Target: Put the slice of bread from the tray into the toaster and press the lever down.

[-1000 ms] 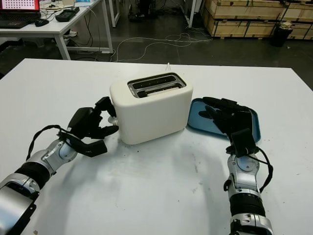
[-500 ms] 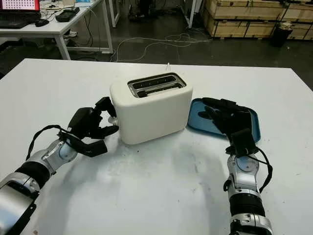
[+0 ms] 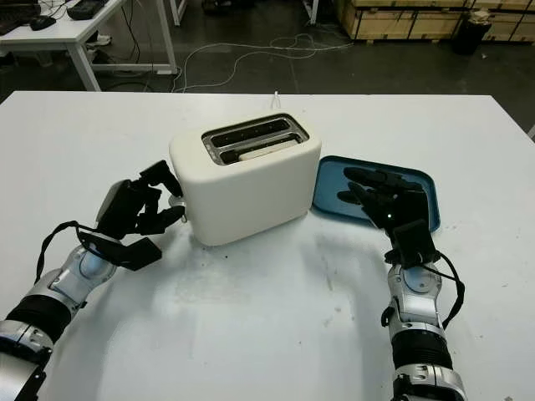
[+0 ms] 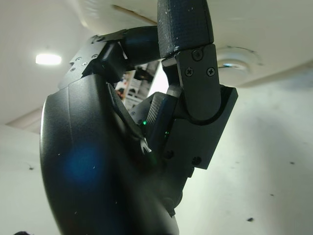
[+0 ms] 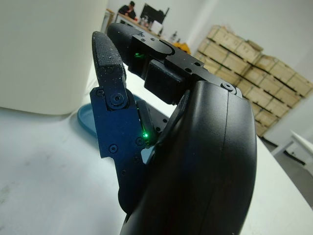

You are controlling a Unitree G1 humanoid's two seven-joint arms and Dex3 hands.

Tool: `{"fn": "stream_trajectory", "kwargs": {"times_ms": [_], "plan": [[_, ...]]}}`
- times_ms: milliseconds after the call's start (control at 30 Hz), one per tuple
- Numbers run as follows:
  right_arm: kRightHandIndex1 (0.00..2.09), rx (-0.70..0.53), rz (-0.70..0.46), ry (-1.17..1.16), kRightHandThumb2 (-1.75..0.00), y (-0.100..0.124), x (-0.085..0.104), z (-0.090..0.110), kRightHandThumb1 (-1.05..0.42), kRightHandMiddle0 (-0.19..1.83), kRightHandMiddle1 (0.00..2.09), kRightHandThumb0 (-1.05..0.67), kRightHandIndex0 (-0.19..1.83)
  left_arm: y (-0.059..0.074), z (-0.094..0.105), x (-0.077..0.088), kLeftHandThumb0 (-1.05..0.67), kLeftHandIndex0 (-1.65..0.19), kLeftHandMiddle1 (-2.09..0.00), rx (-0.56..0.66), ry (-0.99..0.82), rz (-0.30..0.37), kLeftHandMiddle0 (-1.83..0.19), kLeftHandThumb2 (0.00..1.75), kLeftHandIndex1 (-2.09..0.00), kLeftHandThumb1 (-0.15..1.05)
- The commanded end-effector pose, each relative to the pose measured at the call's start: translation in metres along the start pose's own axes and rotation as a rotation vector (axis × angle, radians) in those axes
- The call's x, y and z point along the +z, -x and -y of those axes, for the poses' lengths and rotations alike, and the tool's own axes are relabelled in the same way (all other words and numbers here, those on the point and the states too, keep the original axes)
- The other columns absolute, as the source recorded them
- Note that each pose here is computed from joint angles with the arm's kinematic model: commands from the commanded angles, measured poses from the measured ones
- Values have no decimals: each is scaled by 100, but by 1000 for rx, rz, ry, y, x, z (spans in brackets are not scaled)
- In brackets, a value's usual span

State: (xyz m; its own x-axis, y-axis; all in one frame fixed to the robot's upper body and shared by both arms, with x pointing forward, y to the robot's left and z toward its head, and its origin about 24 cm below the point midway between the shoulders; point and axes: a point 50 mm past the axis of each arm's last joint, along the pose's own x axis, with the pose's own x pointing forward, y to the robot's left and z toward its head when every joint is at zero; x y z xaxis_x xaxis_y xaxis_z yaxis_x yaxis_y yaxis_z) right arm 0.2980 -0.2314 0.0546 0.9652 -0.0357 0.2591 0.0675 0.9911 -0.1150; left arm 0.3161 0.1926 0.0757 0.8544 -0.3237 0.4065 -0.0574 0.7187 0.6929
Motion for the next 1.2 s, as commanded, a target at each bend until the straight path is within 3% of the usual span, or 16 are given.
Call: {"fn": "stream_trajectory", "kwargs": {"times_ms": [0, 67, 167, 267, 500, 833, 1000, 1167], "plan": [[21, 3, 3, -4, 0, -5, 3, -2, -89, 121, 0, -53, 127, -1, -1, 9, -105, -80, -158, 9, 24, 81, -108, 57, -142, 92], [21, 4, -1, -10, 0, -5, 2, -3, -89, 121, 0, -53, 127, 0, -7, 10, -105, -80, -153, 25, 27, 90, -105, 55, -131, 92], [22, 12, -1, -19, 0, -5, 2, -4, -89, 121, 0, -53, 127, 1, -14, 7, -105, -82, -162, 51, 3, 77, -109, 55, -129, 92], [22, 18, 1, -25, 0, -5, 2, -5, -89, 122, 0, -53, 128, 0, -18, 4, -105, -80, -173, 67, -15, 66, -109, 57, -134, 92], [22, 24, 2, -20, 0, -5, 2, -6, -89, 121, 0, -52, 128, -2, -28, 3, -105, -69, -175, 86, -72, 71, -115, 60, -150, 92], [21, 24, -4, -18, 0, -4, 0, -5, -89, 121, 0, -53, 128, -1, -45, 2, -102, -33, -175, 70, -236, 113, -121, 52, -136, 92], [22, 23, -7, -31, 0, -3, 0, -5, -89, 121, 0, -52, 128, 4, -50, 1, -103, -6, -175, 41, -417, 139, -153, 63, -163, 92], [21, 28, -11, -29, 0, -3, -1, -6, -89, 121, 0, -51, 128, 4, -44, 4, -101, -5, -175, 52, -449, 190, -152, 61, -170, 92]]}}
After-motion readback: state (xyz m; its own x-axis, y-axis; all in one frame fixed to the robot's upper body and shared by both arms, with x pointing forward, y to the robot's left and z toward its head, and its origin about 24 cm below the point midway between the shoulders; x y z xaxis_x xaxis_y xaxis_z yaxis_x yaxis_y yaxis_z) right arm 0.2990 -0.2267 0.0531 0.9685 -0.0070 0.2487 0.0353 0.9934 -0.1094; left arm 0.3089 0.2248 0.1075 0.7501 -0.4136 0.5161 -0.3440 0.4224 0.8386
